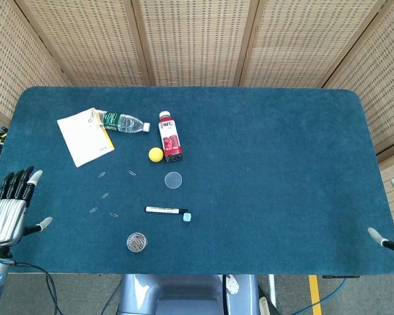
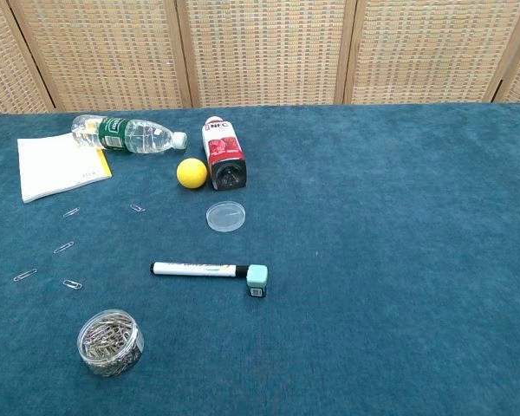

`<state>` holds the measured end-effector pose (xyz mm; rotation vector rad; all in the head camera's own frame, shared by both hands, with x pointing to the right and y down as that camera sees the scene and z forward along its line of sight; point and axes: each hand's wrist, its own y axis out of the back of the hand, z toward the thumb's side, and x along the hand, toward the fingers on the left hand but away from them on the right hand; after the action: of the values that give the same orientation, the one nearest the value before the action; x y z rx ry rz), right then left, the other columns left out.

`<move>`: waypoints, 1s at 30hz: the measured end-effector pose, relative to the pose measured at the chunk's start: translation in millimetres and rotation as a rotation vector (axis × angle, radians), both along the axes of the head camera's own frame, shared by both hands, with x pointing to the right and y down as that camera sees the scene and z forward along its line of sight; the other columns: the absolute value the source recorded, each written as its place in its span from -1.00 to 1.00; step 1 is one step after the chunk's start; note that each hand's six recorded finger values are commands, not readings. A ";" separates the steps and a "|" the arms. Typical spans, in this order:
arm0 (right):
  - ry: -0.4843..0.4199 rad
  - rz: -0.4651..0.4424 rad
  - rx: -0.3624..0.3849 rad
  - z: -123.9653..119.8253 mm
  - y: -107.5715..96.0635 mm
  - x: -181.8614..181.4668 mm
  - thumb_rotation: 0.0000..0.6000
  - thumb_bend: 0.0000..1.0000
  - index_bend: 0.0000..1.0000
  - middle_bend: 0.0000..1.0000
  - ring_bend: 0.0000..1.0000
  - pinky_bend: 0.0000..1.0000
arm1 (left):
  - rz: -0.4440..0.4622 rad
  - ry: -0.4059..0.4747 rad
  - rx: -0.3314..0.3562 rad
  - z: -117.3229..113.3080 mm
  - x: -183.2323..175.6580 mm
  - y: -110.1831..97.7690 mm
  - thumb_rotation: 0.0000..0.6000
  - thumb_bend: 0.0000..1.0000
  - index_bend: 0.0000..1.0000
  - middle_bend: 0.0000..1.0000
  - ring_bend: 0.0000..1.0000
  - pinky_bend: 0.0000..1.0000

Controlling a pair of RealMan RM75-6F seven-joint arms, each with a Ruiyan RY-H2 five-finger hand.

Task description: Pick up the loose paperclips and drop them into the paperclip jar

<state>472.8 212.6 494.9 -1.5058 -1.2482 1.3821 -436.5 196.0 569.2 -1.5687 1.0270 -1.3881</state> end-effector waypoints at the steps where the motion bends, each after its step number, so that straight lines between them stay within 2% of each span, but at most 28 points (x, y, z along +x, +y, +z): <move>1: 0.000 0.000 0.000 0.1 0.2 -0.3 1.00 -1.00 -0.93 -1.00 -1.00 -1.00 | 0.001 0.002 -0.002 0.3 -0.2 0.3 1.00 -0.90 -1.00 -1.00 -1.00 -1.00; 12: -0.005 0.005 0.002 -0.9 0.1 0.7 1.00 -1.00 -0.93 -1.00 -1.00 -1.00 | 0.048 -0.001 -0.038 11.6 5.3 1.1 1.00 -0.84 -0.98 -1.00 -1.00 -1.00; 14: -0.006 0.006 -0.001 -0.4 0.2 1.2 1.00 -1.00 -0.93 -1.00 -1.00 -1.00 | 0.075 -0.003 -0.056 19.3 9.8 -0.1 1.00 -0.81 -0.83 -1.00 -1.00 -1.00; 16: -0.005 0.008 -0.003 0.2 0.0 1.6 1.00 -1.00 -0.93 -1.00 -1.00 -1.00 | 0.114 -0.001 -0.083 31.6 16.6 -2.0 1.00 -0.75 -0.51 -1.00 -1.00 -1.00; 21: -0.004 0.008 -0.006 1.3 -1.4 1.6 1.00 -1.00 -0.93 -1.00 -1.00 -1.00 | 0.216 -0.010 -0.176 71.0 35.3 -5.4 1.00 -0.58 -0.10 -1.00 -1.00 -1.00; 27: -0.003 0.016 -0.010 2.6 -2.1 3.7 1.00 -1.00 -0.93 -1.00 -1.00 -1.00 | 0.310 -0.024 -0.277 118.7 64.2 -6.7 1.00 -0.47 0.00 -1.00 -1.00 -1.00; 30: -0.006 0.017 -0.012 2.9 -2.6 4.4 1.00 -1.00 -0.93 -1.00 -1.00 -1.00 | 0.335 -0.023 -0.294 130.4 75.4 -6.2 1.00 -0.46 0.00 -1.00 -1.00 -1.00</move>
<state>477.1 210.0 497.8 -1.5110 -1.2614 1.3994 -361.2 189.8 699.6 -1.8336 0.5278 -1.3583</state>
